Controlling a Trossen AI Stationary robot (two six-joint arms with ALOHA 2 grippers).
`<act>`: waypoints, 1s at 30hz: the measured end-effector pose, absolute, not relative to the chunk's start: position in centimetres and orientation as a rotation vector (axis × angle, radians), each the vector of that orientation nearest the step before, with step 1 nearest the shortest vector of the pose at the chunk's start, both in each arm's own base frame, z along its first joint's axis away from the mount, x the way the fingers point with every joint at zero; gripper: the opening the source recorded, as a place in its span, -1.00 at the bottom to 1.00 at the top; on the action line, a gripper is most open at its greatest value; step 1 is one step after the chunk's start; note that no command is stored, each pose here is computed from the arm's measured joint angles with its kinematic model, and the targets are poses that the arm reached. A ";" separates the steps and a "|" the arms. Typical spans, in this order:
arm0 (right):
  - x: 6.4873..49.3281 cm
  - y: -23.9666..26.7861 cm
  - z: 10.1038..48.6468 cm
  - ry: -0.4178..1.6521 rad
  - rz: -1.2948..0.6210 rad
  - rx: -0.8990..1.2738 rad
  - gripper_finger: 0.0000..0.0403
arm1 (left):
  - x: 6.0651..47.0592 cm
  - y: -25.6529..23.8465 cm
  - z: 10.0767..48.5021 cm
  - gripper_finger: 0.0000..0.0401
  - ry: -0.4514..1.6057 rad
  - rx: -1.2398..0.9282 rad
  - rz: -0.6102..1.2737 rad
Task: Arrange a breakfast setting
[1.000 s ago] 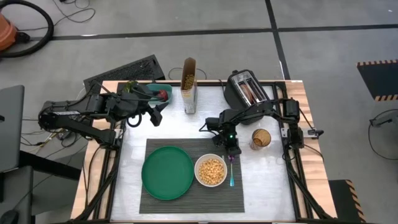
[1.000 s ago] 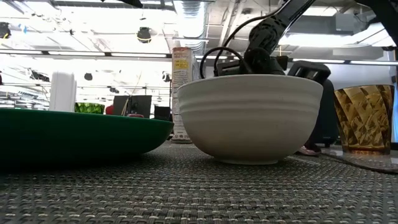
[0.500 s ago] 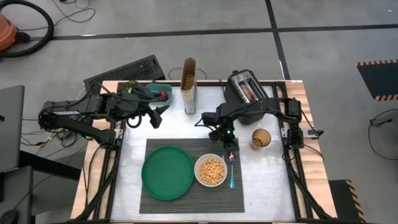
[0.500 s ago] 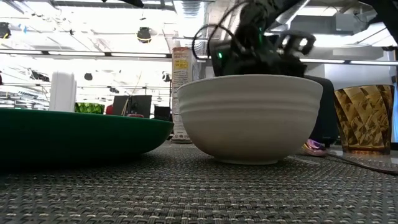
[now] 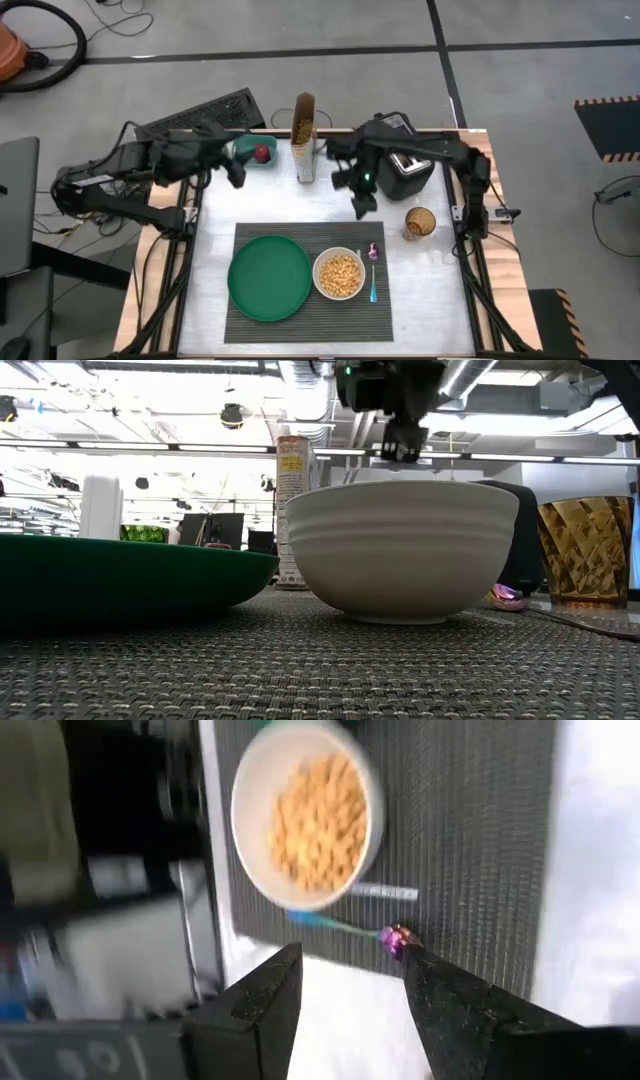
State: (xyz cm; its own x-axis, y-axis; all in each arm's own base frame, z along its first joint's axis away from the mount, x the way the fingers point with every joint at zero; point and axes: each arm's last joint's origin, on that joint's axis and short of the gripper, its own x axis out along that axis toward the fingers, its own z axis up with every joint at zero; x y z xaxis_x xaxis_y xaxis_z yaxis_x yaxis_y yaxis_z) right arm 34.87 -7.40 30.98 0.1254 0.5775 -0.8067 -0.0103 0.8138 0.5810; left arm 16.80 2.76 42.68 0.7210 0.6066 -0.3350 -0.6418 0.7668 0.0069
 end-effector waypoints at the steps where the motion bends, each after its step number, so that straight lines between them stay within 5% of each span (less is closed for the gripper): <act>1: 34.8 -7.8 32.0 1.374 0.404 0.536 -0.01 | 16.6 3.2 42.6 0.34 0.342 -0.113 0.718; 14: 31.9 -9.1 44.4 0.935 0.267 0.530 -0.01 | 18.7 10.9 37.4 0.34 0.816 -0.119 0.933; 25: 26.0 -7.2 49.4 0.752 0.160 0.535 -0.01 | 18.8 21.0 31.6 0.36 1.057 -0.349 0.900; 30: 24.5 -6.8 50.5 0.705 0.120 0.543 -0.01 | 20.2 23.5 27.8 0.52 1.168 -0.405 0.815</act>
